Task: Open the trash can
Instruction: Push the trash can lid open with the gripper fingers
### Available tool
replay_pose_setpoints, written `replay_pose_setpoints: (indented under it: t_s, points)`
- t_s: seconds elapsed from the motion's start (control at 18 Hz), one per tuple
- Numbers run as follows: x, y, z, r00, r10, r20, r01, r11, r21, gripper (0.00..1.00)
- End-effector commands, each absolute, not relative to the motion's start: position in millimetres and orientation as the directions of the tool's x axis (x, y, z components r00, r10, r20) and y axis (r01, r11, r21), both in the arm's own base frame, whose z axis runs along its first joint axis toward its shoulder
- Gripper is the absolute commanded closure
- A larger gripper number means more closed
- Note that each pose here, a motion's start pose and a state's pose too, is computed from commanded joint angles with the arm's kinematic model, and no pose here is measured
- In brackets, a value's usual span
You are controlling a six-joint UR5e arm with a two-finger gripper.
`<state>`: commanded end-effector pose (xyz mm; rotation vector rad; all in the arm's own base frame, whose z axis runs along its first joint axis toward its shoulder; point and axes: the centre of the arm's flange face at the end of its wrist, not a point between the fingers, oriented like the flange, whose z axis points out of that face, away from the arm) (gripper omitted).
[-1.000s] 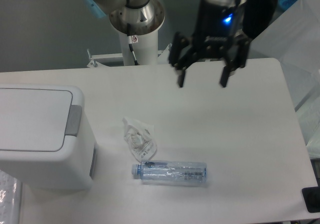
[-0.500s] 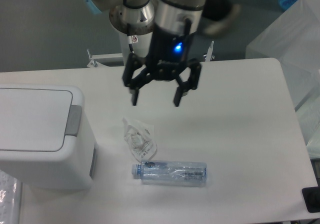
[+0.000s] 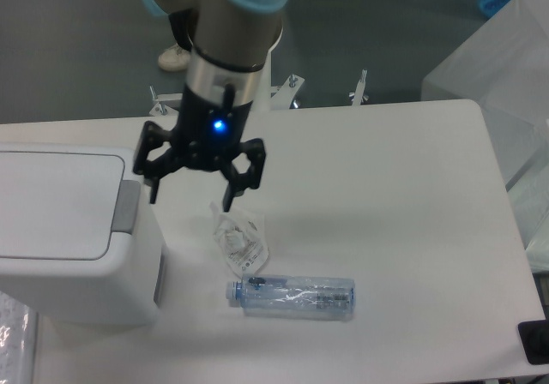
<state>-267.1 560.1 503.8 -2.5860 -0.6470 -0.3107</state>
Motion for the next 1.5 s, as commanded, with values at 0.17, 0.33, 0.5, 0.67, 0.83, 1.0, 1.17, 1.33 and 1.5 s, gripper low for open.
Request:
replay_pose_setpoints:
  t_s: [0.17,0.33,0.5,0.67,0.83,1.0,1.17,1.33,1.5]
  points:
    - [-266,558,498,0.863,0.392,0.317,0.493,-0.789,-0.367,0.00]
    - [-261,559,492,0.864,0.388,0.320,0.490,-0.795,-0.357,0.00]
    - [-259,559,491,0.863,0.389,0.322,0.491,-0.796,-0.354,0.00]
    - [-257,560,490,0.863,0.388,0.323,0.490,-0.798,-0.352,0.00]
    - [-257,559,486,0.860,0.393,0.326,0.495,-0.798,-0.343,0.00]
    - [-255,561,485,0.860,0.391,0.327,0.494,-0.800,-0.341,0.00]
    - [-254,560,482,0.860,0.391,0.328,0.493,-0.802,-0.338,0.00]
    - [-254,561,480,0.859,0.392,0.330,0.494,-0.803,-0.333,0.00]
    - [-253,561,478,0.859,0.391,0.330,0.493,-0.804,-0.332,0.00]
